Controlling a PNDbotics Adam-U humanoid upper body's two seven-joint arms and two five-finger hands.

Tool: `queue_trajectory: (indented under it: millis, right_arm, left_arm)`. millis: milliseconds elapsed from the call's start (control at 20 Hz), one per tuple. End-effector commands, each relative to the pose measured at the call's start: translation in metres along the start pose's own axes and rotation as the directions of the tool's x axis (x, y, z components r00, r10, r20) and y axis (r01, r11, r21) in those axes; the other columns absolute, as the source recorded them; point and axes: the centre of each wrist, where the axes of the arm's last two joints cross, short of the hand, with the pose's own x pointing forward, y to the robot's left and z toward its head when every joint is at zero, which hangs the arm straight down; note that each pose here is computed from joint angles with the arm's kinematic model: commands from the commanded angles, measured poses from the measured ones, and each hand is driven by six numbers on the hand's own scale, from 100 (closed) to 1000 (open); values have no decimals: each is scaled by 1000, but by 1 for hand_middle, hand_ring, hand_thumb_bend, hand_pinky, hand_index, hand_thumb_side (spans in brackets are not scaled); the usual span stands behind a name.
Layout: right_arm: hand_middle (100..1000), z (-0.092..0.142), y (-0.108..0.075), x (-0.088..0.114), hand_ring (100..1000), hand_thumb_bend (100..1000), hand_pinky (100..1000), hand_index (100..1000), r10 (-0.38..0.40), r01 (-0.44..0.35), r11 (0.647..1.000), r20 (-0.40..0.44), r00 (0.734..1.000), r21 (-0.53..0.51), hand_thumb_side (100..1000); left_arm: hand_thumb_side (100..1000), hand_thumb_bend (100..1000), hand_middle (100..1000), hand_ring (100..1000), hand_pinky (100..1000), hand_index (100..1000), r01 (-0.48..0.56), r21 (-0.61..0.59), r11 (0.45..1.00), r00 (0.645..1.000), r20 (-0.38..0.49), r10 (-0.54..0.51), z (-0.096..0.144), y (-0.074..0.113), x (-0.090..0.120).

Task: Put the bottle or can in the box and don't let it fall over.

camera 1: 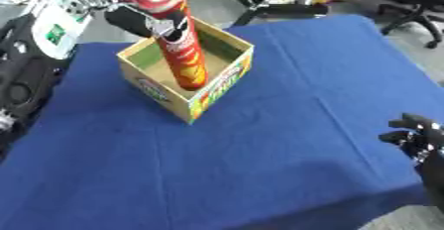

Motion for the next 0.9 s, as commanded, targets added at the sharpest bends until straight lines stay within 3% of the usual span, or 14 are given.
queue_trajectory:
  millis: [50, 250, 550, 750, 900]
  right_arm:
    - [714, -1, -4, 4, 670, 100, 787, 821, 18, -18, 1000, 11, 1000, 0, 687]
    - [714, 0, -4, 4, 670, 100, 787, 821, 21, -20, 1000, 9, 1000, -2, 687]
    - [713, 3, -6, 3, 669, 100, 787, 820, 26, -26, 1000, 2, 1000, -10, 689]
    - [712, 5, -9, 4, 669, 100, 787, 819, 38, -38, 999, -1, 999, -28, 690]
    - [712, 6, -12, 5, 669, 100, 787, 819, 49, -49, 998, -3, 999, -44, 692]
  left_arm:
    - [633, 100, 1000, 1000, 981, 1000, 50, 40, 998, 999, 5, -50, 8, 24, -2]
    - [666, 100, 1000, 1000, 986, 1000, 47, 22, 999, 999, 3, -47, 10, 24, -2]
    - [609, 100, 962, 1000, 929, 1000, 11, 77, 997, 999, 35, -14, 26, 32, 2]
    - [629, 100, 929, 995, 851, 1000, -163, 200, 966, 986, 68, 152, 64, 41, 16]
    - [632, 100, 909, 986, 794, 1000, -341, 282, 897, 940, 110, 322, 105, 42, 39]
